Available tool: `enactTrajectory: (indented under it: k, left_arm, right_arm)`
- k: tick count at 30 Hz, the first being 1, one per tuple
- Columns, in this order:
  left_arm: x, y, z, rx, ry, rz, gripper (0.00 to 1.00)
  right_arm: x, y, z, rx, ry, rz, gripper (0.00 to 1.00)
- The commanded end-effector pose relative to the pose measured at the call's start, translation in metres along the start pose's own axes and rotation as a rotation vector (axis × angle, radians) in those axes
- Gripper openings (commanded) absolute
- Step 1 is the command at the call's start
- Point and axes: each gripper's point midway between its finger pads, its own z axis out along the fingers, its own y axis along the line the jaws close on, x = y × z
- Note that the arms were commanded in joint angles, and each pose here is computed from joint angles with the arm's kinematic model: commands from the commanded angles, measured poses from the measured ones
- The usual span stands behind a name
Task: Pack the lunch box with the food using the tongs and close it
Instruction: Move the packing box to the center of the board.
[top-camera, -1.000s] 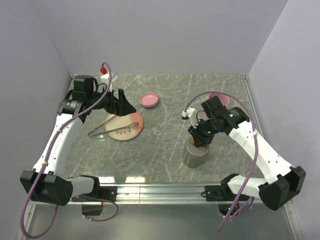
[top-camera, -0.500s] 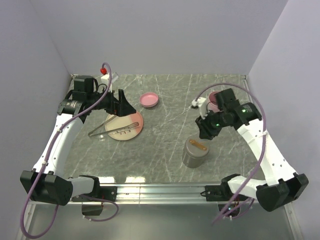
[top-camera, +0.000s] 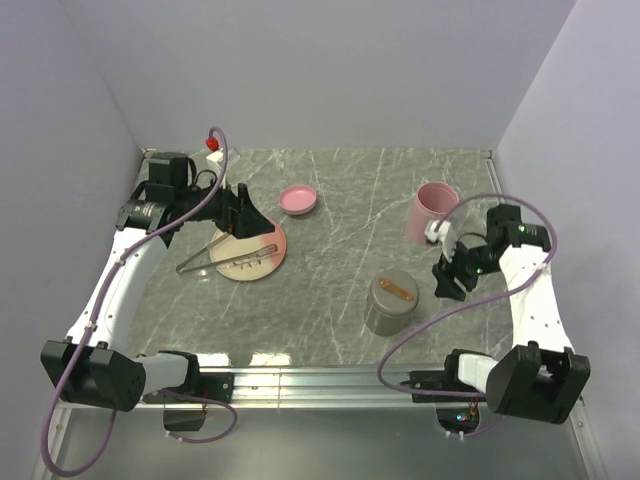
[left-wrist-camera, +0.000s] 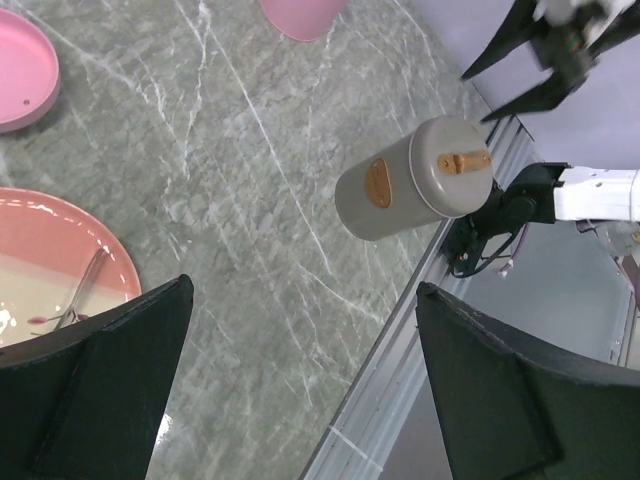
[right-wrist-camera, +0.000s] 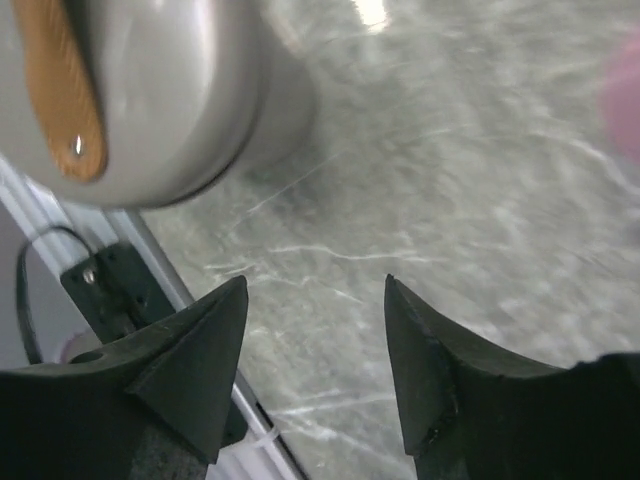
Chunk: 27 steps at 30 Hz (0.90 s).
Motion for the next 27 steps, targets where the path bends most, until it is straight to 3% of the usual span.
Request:
enactTrajectory:
  k: [1,7,11,17,27]
  left_arm:
    - [-0.009,-0.012,-0.005,0.051,-0.038,0.082,0.99]
    - [-0.009,-0.012,-0.006,0.043,-0.036,0.087,0.99]
    - [-0.009,-0.013,-0.007,0.043,-0.040,0.092,1.00]
    - [-0.009,-0.008,-0.003,0.037,-0.037,0.078,0.99]
    - [-0.011,-0.004,0.000,0.039,-0.034,0.066,0.99]
  right_arm:
    - [0.005,0.003,0.016,-0.003,-0.091,-0.299,0.67]
    - [-0.009,0.000,0.040,0.039,-0.252,-0.514,0.73]
    - [-0.009,0.009,0.048,-0.017,-0.295,-0.542,0.78]
    - [-0.002,0.032,0.059,-0.156,-0.303,-0.546,0.97]
    - [0.006,0.078,0.076,-0.360,-0.297,-0.500,0.96]
